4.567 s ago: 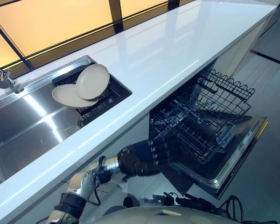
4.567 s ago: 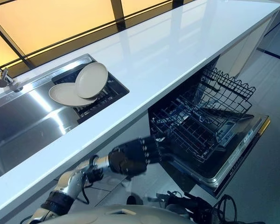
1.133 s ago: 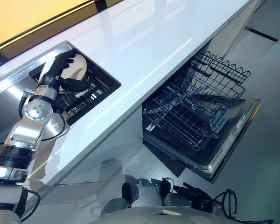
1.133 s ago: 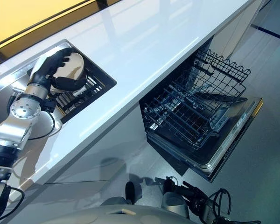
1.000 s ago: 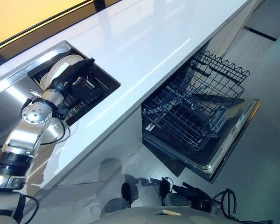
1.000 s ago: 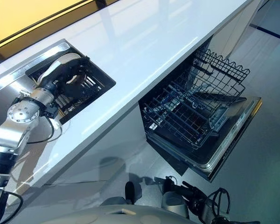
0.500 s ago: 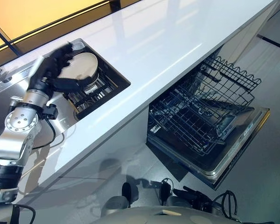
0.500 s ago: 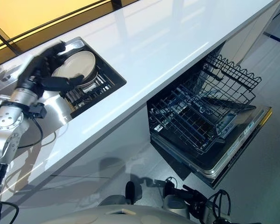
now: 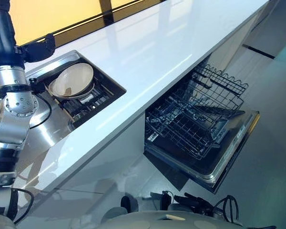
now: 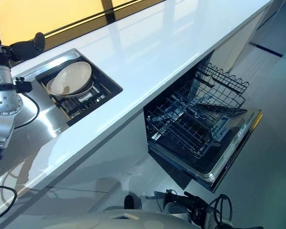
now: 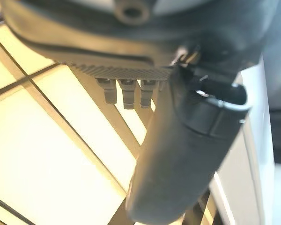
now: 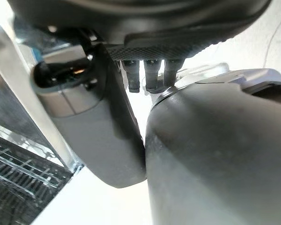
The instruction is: Pick up plates and place into dishwasher.
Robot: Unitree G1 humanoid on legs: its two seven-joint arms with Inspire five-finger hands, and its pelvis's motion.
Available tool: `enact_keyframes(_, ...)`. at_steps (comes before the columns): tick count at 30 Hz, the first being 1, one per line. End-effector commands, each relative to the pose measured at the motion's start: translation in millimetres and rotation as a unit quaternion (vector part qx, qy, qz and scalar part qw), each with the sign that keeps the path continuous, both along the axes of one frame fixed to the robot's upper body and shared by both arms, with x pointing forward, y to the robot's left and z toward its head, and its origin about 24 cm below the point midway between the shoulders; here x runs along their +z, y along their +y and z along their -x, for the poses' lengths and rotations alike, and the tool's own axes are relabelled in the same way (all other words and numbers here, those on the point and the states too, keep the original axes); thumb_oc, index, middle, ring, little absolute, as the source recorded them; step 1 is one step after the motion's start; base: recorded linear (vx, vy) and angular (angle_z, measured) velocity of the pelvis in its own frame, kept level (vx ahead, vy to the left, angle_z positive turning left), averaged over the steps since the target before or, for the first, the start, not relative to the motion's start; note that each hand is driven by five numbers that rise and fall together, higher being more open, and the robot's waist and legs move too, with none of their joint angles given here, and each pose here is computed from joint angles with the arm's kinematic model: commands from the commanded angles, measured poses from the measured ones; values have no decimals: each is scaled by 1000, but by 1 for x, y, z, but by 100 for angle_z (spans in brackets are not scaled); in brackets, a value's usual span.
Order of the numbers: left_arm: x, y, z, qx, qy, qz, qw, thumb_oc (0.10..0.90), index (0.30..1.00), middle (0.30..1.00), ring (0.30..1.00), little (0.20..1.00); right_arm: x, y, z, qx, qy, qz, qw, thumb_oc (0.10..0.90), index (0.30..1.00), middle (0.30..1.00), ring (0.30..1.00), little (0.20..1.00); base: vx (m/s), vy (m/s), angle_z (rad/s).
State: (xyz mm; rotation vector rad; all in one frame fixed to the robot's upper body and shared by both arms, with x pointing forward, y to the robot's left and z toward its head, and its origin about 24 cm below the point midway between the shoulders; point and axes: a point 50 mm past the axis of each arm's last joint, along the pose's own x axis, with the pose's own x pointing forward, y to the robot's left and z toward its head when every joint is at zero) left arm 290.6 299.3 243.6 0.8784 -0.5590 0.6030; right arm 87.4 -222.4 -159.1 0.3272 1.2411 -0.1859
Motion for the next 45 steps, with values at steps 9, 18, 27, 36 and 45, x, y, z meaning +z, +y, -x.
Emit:
enact_keyframes(9, 10, -11, -47, -81, 81, 193, 974, 800, 900, 900, 900, 900, 2, -1, 3, 21, 6, -2, 1000, 800, 900, 900, 900, 900, 22, -15, -10)
enact_keyframes(18, -14, 0, -56, -42, 110, 227, 967, 800, 900, 900, 900, 900, 1, -3, 5, 24, 11, 4, 1000, 800, 900, 900, 900, 900, 23, -16, -6)
enact_keyframes(27, -14, 10, -52, 16, 158, 129, 979, 800, 900, 900, 900, 900, 3, -9, 2, 25, 2, 10, 1000, 800, 900, 900, 900, 900, 0, 0, 0)
enact_keyframes(36, 13, 23, -45, 127, 147, -45, 980, 800, 900, 900, 900, 900, 3, -14, 4, 27, 4, 16, 999, 800, 900, 900, 900, 900, 12, -2, 2)
enact_keyframes(45, 12, 26, -45, 174, 115, -75, 975, 800, 900, 900, 900, 900, 5, -21, 5, 26, 6, 22, 999, 800, 900, 900, 900, 900, 20, 5, -2)
